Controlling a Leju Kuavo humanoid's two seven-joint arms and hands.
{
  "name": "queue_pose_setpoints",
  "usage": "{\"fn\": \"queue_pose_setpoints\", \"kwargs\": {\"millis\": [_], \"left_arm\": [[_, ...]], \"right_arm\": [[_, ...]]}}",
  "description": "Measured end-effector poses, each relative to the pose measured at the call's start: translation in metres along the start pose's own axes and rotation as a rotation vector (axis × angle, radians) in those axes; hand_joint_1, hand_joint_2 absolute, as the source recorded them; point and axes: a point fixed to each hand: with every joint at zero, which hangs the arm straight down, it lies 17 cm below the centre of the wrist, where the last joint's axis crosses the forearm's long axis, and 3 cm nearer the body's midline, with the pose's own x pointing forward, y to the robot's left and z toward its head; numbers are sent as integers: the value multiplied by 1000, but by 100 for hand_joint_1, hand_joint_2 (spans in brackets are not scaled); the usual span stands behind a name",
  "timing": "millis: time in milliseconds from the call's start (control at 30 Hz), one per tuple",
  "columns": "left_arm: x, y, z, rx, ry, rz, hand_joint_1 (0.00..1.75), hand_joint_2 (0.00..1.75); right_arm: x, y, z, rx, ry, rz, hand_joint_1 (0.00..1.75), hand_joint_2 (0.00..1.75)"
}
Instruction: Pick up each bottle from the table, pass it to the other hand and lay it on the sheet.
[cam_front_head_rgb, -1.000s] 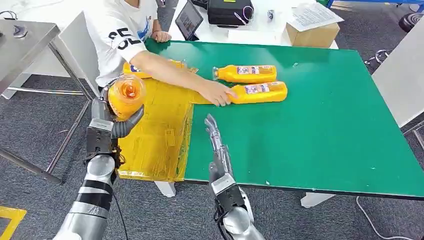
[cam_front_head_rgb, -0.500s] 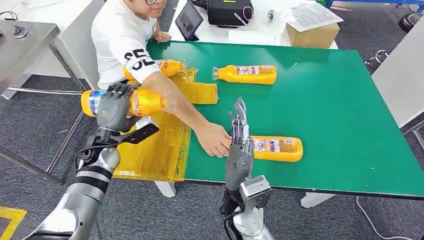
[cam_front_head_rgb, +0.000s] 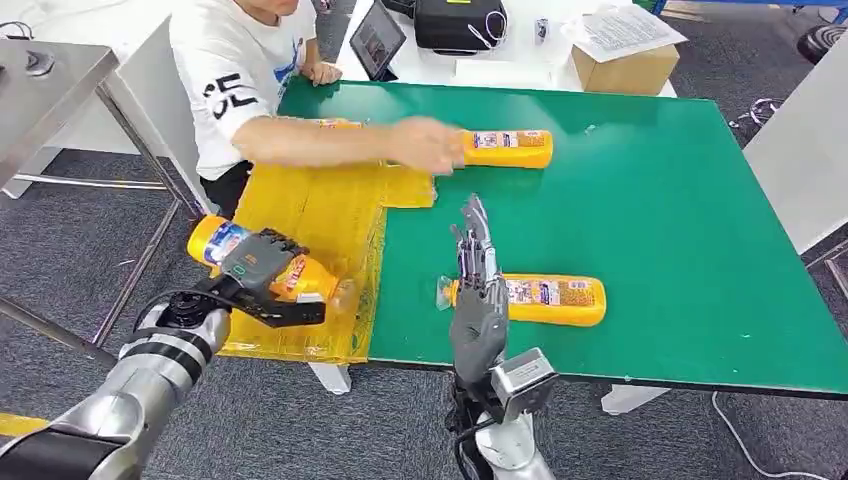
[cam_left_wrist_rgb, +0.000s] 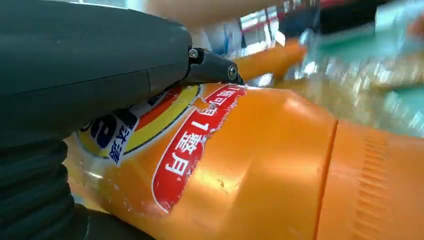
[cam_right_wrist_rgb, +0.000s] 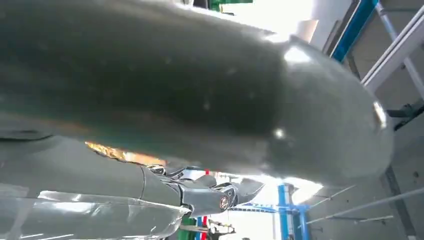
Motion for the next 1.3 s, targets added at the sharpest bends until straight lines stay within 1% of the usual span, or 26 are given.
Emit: {"fn": "queue_pose_setpoints", "kwargs": {"millis": [100,300,567,600,633,667,733,767,1000,1300], "left_arm": [[-8,-13,7,-49,6,7,175,175],[-15,-18,12,-70,15,25,175,175],[-9,-25,17,-89,-10,174,175,175],[-8,-26,17,-90,-11,188,94,175],[-8,-27,18,-90,-9,202,7,175],[-8,-27,19,-87,-7,219,0,175],[-7,-30,20,-87,-6,251,0,175],[-5,-30,20,-84,-9,275,0,0],[13,-42,29,-123,-56,446,0,0],[23,-46,35,-151,-92,537,0,0]], "right_arm": [[-1,-1,0,3,4,-6,0,0],[-4,-2,1,6,11,-14,0,0],[-11,3,4,21,30,-23,0,0],[-12,3,4,22,33,-23,0,0],[-13,4,5,23,37,-24,0,0],[-15,5,5,25,40,-24,0,0],[-17,7,7,30,49,-26,0,0],[-19,9,7,35,53,-27,0,0],[-30,16,13,57,85,-40,0,0],[-39,18,16,61,108,-42,0,0]]}}
